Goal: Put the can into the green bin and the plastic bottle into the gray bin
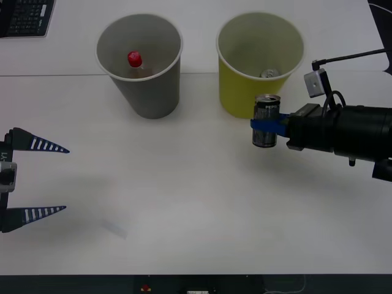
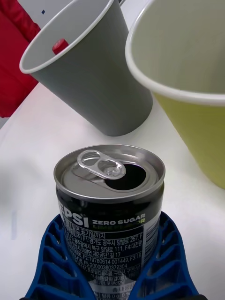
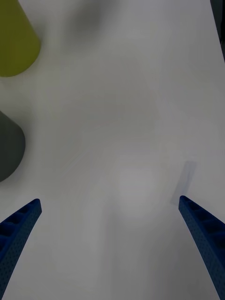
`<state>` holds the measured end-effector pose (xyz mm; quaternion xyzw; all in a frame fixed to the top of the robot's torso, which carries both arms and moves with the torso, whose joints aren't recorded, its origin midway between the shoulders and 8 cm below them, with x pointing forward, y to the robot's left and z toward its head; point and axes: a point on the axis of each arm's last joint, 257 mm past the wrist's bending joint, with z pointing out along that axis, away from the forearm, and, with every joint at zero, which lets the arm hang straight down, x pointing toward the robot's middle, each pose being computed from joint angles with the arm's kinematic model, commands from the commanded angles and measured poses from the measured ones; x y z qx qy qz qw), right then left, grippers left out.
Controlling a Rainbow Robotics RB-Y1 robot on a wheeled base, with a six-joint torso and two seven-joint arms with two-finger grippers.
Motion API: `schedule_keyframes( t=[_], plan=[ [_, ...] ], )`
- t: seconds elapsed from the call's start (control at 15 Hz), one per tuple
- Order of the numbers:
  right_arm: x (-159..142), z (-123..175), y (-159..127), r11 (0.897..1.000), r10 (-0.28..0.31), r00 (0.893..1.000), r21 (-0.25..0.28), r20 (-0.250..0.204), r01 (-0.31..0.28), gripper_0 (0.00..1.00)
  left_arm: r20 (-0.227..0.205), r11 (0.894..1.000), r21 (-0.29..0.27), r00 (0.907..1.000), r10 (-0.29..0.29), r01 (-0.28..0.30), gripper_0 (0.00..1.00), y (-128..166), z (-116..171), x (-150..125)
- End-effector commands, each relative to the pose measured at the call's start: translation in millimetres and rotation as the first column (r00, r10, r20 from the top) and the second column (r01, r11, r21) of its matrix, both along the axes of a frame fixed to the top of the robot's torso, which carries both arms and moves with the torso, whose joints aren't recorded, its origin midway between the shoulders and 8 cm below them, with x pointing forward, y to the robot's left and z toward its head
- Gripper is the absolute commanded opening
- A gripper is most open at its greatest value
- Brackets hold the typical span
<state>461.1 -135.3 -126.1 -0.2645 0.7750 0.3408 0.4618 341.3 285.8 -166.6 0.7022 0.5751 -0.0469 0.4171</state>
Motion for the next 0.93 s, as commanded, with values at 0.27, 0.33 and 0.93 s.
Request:
schedule_keyframes(
  t=[0.27,0.33,0.93],
  plan=[
    [2,69,-30,0.999,-0.032,0.999,0.014,-0.009,0.033,0.0,0.0,1.0,0.0,1.0,0.0,0.0,1.0,0,0,0],
    [2,80,-37,0.999,-0.034,0.999,0.002,0.007,0.034,0.0,0.0,1.0,0.0,1.0,0.0,0.0,1.0,0,0,0],
    [34,160,-58,0.994,-0.041,0.988,-0.096,0.151,0.055,0.0,0.0,1.0,0.0,1.0,0.0,0.0,1.0,0,0,0]
  ],
)
